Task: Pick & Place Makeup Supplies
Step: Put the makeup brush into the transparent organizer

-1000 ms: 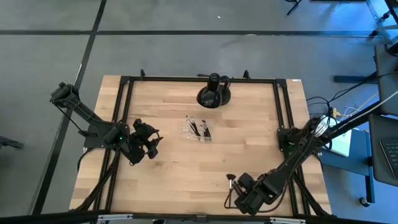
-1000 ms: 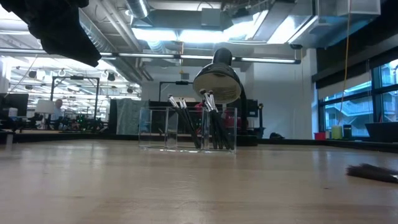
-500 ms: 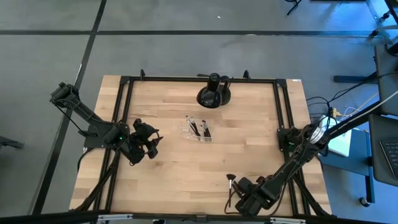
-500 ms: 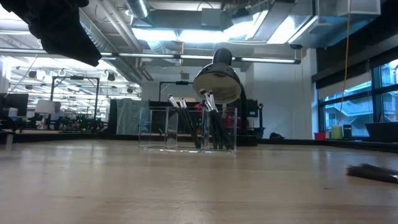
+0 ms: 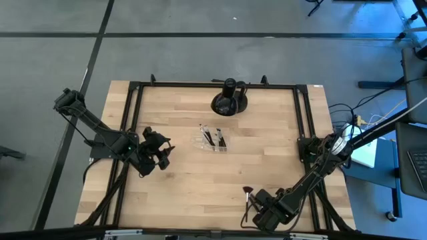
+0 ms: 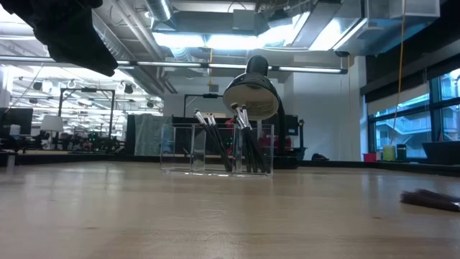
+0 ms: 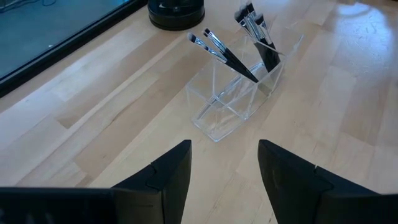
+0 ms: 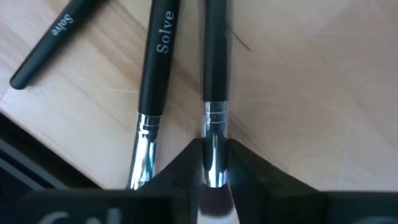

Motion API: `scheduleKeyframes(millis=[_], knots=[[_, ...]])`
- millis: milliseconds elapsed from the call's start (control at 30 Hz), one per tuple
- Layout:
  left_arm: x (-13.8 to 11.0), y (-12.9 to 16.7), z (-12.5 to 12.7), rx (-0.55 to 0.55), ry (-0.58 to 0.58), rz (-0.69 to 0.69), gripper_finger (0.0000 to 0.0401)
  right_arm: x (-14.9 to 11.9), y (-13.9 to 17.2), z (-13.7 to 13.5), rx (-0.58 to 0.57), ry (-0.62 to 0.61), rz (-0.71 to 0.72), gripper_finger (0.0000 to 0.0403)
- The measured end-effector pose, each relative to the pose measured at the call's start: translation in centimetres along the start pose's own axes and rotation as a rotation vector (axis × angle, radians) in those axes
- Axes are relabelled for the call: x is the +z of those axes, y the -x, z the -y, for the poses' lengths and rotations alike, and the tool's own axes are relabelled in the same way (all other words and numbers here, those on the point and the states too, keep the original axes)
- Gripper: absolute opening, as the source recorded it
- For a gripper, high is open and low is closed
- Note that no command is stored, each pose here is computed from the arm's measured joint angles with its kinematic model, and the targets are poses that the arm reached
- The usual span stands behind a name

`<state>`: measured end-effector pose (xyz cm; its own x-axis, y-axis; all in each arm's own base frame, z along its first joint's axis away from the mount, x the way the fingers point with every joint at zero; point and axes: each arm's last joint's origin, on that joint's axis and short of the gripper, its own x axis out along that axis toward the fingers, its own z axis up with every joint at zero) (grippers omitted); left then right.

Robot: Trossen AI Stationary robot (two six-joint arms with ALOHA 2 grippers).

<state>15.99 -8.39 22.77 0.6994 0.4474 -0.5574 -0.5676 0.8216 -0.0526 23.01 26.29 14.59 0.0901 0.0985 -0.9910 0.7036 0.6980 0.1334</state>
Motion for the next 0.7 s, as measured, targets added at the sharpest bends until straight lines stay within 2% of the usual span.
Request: scheduleKeyframes(millis=[167,300,433,700], knots=[[0.0,0.0,0.0,0.010,0.000,0.015,0.0180,0.6,0.3,0.0,0.007,-0.035,0.036,0.0052],[0.1,0.0,-0.1,0.021,-0.002,0.032,0.0180,1.8,1.0,0.5,-0.011,-0.064,0.122,0.0069],[0.1,0.0,-0.1,0.028,-0.010,0.042,0.0180,2.7,2.3,0.9,-0.009,-0.088,0.132,0.0076],[0.6,-0.3,1.3,-0.014,-0.115,0.109,0.0180,6.0,6.1,1.3,0.111,-0.060,0.182,0.0046]])
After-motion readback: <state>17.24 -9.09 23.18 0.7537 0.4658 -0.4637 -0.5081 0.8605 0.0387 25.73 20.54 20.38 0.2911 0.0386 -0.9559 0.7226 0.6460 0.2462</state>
